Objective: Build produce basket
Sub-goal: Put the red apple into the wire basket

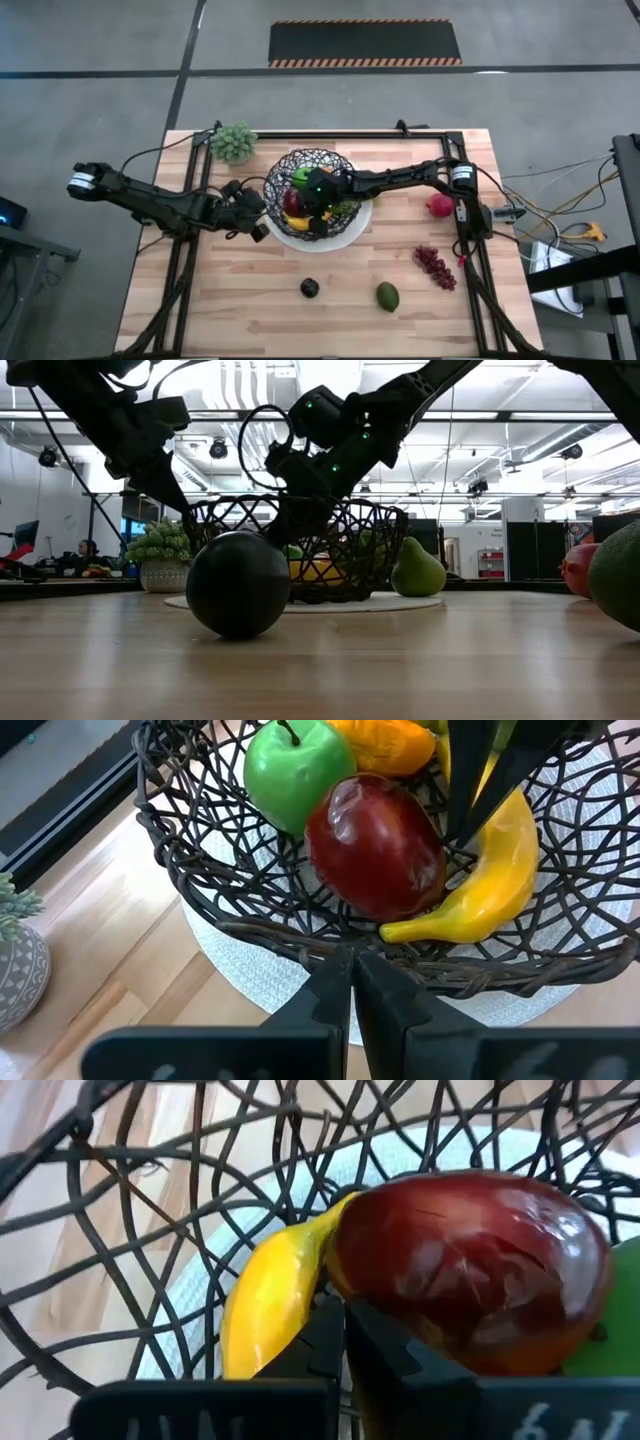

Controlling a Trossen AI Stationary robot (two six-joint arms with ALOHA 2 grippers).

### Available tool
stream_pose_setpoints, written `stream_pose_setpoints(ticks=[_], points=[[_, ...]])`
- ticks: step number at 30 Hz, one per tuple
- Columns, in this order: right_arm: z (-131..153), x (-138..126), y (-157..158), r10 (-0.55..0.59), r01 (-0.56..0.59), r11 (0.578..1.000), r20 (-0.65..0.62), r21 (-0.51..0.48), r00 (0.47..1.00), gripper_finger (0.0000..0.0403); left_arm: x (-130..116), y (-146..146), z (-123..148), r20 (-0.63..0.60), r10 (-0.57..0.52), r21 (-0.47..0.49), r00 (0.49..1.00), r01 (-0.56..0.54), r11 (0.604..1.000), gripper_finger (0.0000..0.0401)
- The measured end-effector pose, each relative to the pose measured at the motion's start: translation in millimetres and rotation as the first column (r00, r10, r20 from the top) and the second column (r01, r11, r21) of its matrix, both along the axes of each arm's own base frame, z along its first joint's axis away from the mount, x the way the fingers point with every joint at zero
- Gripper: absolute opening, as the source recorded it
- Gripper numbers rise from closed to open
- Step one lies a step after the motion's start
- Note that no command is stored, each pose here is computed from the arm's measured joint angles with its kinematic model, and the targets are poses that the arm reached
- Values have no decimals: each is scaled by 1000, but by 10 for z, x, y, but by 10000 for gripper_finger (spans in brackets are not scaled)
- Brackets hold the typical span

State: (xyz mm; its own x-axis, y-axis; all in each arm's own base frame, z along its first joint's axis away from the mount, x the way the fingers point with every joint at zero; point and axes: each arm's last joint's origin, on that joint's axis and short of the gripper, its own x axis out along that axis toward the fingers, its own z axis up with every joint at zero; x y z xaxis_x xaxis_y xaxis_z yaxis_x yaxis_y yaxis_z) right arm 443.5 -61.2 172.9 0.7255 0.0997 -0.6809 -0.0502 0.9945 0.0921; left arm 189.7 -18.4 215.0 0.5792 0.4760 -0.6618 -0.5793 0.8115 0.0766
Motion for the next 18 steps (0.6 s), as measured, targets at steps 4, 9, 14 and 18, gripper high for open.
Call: stream_pose_setpoints(ticks=[4, 9, 14, 18], points=[[62, -20, 0, -12, 12, 1000, -15, -11, 1000, 9, 0, 0, 0, 3, 4, -4, 1000, -4, 1000, 2], [292, -95, -52, -106, 88, 979, -90, -185, 990, 9, 0, 0, -1, 4, 3, -5, 1000, -3, 1000, 2], [354, -123, -255, -167, 135, 947, -89, -292, 982, 9, 0, -1, -2, 3, 3, -6, 1000, -3, 1000, 2], [259, -87, -420, -168, 148, 957, -63, -248, 984, 9, 0, -1, -2, 3, 2, -6, 1000, -2, 1000, 2]])
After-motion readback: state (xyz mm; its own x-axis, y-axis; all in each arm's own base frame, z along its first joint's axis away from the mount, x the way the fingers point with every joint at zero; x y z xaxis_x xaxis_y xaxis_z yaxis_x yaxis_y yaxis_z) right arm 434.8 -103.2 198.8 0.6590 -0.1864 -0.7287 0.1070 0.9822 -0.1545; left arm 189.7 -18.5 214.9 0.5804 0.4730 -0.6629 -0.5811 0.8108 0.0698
